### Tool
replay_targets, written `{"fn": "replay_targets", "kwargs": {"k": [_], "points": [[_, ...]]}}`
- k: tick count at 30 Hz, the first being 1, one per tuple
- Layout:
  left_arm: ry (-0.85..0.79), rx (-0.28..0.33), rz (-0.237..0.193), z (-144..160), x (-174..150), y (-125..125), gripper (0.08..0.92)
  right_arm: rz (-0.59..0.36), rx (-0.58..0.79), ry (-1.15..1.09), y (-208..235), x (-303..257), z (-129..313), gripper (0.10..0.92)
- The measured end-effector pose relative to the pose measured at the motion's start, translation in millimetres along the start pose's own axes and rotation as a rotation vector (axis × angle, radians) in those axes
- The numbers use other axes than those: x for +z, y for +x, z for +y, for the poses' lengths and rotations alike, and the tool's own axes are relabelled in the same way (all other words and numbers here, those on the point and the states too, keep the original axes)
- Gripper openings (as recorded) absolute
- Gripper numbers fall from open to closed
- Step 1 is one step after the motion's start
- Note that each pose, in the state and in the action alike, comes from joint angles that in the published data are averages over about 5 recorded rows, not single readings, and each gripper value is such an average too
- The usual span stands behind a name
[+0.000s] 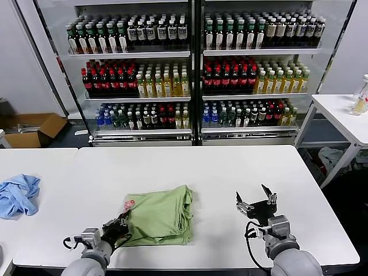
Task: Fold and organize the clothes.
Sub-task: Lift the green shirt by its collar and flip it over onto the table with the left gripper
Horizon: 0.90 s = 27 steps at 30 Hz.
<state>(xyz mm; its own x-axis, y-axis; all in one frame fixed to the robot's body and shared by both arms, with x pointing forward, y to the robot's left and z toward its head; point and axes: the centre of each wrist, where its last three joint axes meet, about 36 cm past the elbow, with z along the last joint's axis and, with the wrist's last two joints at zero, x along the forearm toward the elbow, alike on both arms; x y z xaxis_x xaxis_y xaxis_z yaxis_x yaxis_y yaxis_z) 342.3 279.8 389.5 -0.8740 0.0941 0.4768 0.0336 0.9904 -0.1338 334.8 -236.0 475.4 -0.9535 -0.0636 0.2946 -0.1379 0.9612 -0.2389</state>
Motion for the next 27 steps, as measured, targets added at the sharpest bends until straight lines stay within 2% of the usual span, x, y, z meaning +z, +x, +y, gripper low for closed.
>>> {"fn": "replay_targets", "kwargs": {"k": [4, 10, 14, 17, 21, 24, 27], "points": [[0.031, -0.029, -0.047, 32.2, -26.5, 16.5, 0.102, -0.002, 0.003, 0.003, -0.8, -0.6, -1.8, 0.823], [0.143, -0.108, -0.115, 106.1, -78.1, 58.0, 0.102, -0.005, 0.003, 0.001, -4.1, -1.5, -3.0, 0.823], [0.200, -0.116, -0.176, 133.3, -115.6, 86.2, 0.102, -0.007, 0.001, -0.002, -5.7, -2.0, -1.7, 0.823], [0.223, -0.094, -0.215, 133.2, -136.7, 98.8, 0.102, -0.005, 0.004, -0.001, -5.3, -1.4, -2.4, 0.823], [0.235, -0.033, -0.245, 110.4, -147.1, 104.6, 0.102, 0.000, 0.014, -0.001, -3.5, 0.4, -4.9, 0.823], [0.250, 0.027, -0.224, 83.6, -133.9, 98.9, 0.102, 0.006, 0.025, -0.002, -1.3, 2.3, -6.5, 0.823], [0.265, 0.092, -0.175, 49.8, -111.0, 85.8, 0.102, 0.011, 0.031, -0.003, 1.6, 3.9, -6.7, 0.823]]}}
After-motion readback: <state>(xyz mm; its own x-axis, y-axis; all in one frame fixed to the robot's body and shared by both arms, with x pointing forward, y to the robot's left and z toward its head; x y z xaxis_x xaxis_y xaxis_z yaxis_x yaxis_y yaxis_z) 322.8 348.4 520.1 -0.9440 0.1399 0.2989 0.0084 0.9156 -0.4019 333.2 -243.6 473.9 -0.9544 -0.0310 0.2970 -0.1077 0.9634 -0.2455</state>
